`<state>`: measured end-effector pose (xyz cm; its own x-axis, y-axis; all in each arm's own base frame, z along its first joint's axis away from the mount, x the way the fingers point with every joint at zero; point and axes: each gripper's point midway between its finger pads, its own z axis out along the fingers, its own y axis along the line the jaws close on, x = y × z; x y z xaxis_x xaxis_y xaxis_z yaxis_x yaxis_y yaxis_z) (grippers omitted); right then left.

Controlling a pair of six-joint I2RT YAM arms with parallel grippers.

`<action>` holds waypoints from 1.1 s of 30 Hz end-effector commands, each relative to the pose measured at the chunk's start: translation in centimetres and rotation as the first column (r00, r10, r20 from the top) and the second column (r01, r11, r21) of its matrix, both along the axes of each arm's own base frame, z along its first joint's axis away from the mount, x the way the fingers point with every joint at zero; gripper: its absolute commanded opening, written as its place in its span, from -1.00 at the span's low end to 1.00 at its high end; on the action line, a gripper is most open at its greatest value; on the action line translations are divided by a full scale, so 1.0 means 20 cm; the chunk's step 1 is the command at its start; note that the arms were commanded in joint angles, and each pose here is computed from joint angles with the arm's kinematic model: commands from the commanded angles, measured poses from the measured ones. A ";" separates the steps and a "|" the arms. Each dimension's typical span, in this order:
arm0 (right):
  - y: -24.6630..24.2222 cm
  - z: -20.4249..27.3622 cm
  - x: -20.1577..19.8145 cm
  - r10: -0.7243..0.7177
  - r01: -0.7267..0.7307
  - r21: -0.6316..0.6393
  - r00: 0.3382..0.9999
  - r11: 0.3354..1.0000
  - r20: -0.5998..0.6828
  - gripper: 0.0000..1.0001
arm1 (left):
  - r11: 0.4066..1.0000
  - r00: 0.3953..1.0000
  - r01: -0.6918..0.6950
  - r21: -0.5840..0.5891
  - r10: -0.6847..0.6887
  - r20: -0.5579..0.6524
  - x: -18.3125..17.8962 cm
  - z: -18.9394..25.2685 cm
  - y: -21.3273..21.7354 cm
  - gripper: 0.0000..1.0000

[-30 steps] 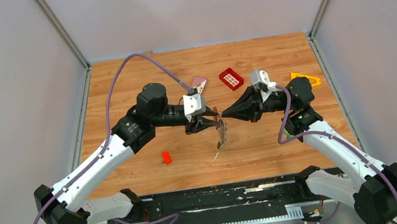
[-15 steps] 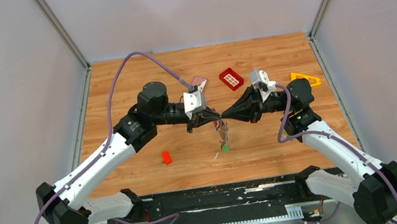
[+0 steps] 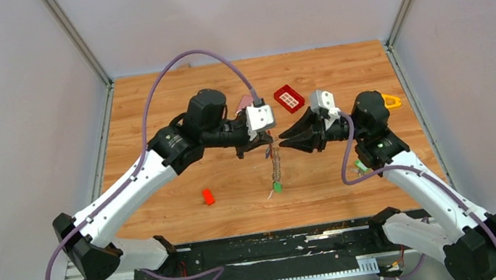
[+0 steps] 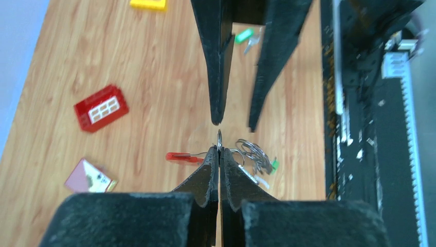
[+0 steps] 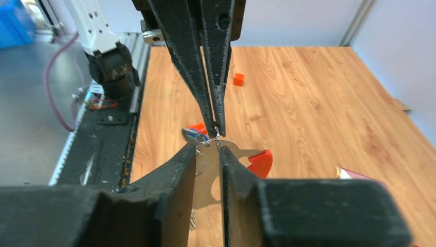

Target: Put the keys on the keyring

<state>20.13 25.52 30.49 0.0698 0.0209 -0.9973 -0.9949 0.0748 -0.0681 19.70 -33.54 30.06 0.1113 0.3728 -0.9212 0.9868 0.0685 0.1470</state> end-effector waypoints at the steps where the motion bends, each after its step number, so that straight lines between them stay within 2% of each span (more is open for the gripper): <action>1: -0.05 -0.01 0.00 -0.046 0.055 -0.065 0.991 0.996 0.128 -0.40 | 0.967 0.998 -0.041 0.252 0.026 0.064 0.00 -0.10 0.08 -1.00; 3: -0.05 -0.02 0.00 -0.040 0.049 -0.064 0.991 0.997 0.127 -0.31 | 0.947 0.996 -0.053 0.317 0.029 0.082 -0.01 -0.14 0.08 -1.00; 7: -0.04 -0.05 -0.01 -0.032 0.040 -0.067 0.992 0.997 0.120 -0.24 | 0.920 0.992 -0.090 0.382 0.050 0.113 -0.01 -0.15 0.06 -1.00; 20: -0.01 -0.18 -0.07 0.079 -0.074 -0.078 0.994 0.994 0.074 -0.29 | 0.951 0.998 -0.042 0.307 0.025 0.059 -0.10 -0.08 -0.02 -1.00; 33: 0.04 -0.22 -0.09 0.115 -0.110 -0.089 0.992 0.990 0.050 -0.46 | 0.965 1.000 -0.004 0.264 -0.002 0.023 -0.14 -0.05 -0.05 -1.00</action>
<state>18.70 25.91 25.56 0.0741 -0.0770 -0.9943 -0.9972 -0.0111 -0.0735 17.36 -33.66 25.06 0.0980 0.7001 -0.7073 0.9871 0.0219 0.1584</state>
